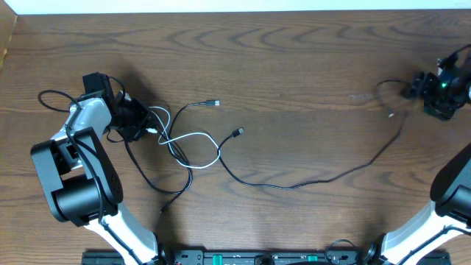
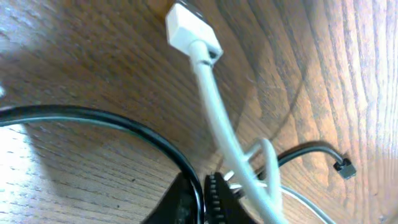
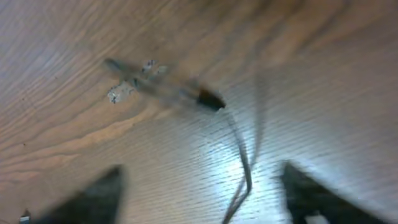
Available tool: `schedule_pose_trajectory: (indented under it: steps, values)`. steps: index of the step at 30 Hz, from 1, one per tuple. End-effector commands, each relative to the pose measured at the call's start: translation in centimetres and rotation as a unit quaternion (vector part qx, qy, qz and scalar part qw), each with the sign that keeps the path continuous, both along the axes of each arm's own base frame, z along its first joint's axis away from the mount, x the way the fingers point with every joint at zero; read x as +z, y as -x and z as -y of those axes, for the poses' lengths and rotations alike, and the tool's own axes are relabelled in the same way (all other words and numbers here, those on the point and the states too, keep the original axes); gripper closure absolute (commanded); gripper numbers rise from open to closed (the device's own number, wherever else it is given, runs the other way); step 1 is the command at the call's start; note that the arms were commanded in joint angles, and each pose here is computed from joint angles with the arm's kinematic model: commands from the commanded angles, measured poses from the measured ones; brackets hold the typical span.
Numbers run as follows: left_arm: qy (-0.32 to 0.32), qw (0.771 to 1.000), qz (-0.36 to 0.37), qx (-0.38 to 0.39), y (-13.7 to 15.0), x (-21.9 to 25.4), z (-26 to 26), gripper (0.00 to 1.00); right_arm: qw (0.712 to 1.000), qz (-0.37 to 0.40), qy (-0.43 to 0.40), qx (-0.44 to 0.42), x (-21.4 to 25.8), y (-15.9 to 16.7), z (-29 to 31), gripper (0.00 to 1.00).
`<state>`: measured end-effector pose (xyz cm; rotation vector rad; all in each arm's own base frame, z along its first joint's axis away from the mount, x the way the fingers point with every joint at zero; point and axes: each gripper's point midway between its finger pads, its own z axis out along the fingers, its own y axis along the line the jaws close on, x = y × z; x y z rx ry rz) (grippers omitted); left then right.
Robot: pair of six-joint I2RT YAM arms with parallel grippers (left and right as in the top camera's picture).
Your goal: Untangle cables
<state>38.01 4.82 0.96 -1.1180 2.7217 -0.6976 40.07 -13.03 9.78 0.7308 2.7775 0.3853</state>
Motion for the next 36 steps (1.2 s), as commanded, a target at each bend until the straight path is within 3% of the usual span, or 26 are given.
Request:
schedule_pose_trajectory:
  steps: [1, 6, 12, 13, 14, 16, 20, 23, 24, 33, 36]
  values:
    - [-0.019, 1.000, 0.006, -0.015, 0.3, 0.2, -0.4, 0.83, 1.000, 0.006, 0.007, 0.030, -0.5, -0.8, -0.7, 0.01]
    - [-0.022, 0.999, 0.014, -0.029, 0.2, 1.0, -0.4, 0.49, 0.999, 0.003, 0.014, 0.045, -0.6, -1.0, -1.6, 0.01]
    - [-0.049, 0.995, 0.076, -0.043, -0.1, 7.3, -0.3, 0.42, 0.996, 0.004, -0.025, 0.087, -0.4, -1.2, -5.5, 0.01]
    - [-0.053, 0.994, 0.090, -0.044, -0.1, 8.4, -0.3, 0.36, 0.994, 0.008, -0.043, 0.096, -0.2, -1.3, -6.6, 0.01]
    - [-0.058, 0.992, 0.105, -0.044, -0.2, 9.6, -0.1, 0.23, 0.992, 0.011, -0.064, 0.108, 0.1, -1.3, -8.0, 0.01]
    - [-0.065, 0.988, 0.130, -0.045, -0.2, 11.7, 0.5, 0.12, 0.989, 0.011, -0.082, 0.125, 0.3, -1.3, -9.8, 0.01]
    - [-0.063, 0.985, 0.147, -0.062, 0.7, 14.3, 3.0, 0.12, 0.984, 0.000, -0.086, 0.158, 0.2, -1.0, -12.8, 0.01]
    - [-0.067, 0.991, 0.096, -0.059, 2.3, 13.3, 4.7, 0.37, 0.978, -0.010, -0.089, 0.188, -0.1, -0.6, -15.5, 0.01]
    - [-0.074, 0.994, 0.067, -0.052, 3.1, 12.5, 5.1, 0.40, 0.977, -0.014, -0.090, 0.195, -0.3, -0.4, -16.2, 0.01]
    - [-0.069, 0.993, -0.058, -0.071, 8.6, 8.1, 11.1, 0.40, 0.963, -0.040, -0.097, 0.250, -2.8, 1.6, -22.9, 0.01]
    - [-0.093, 0.990, -0.094, -0.043, 10.1, 6.5, 11.2, 0.40, 0.955, -0.045, -0.096, 0.275, -3.8, 2.5, -25.1, 0.01]
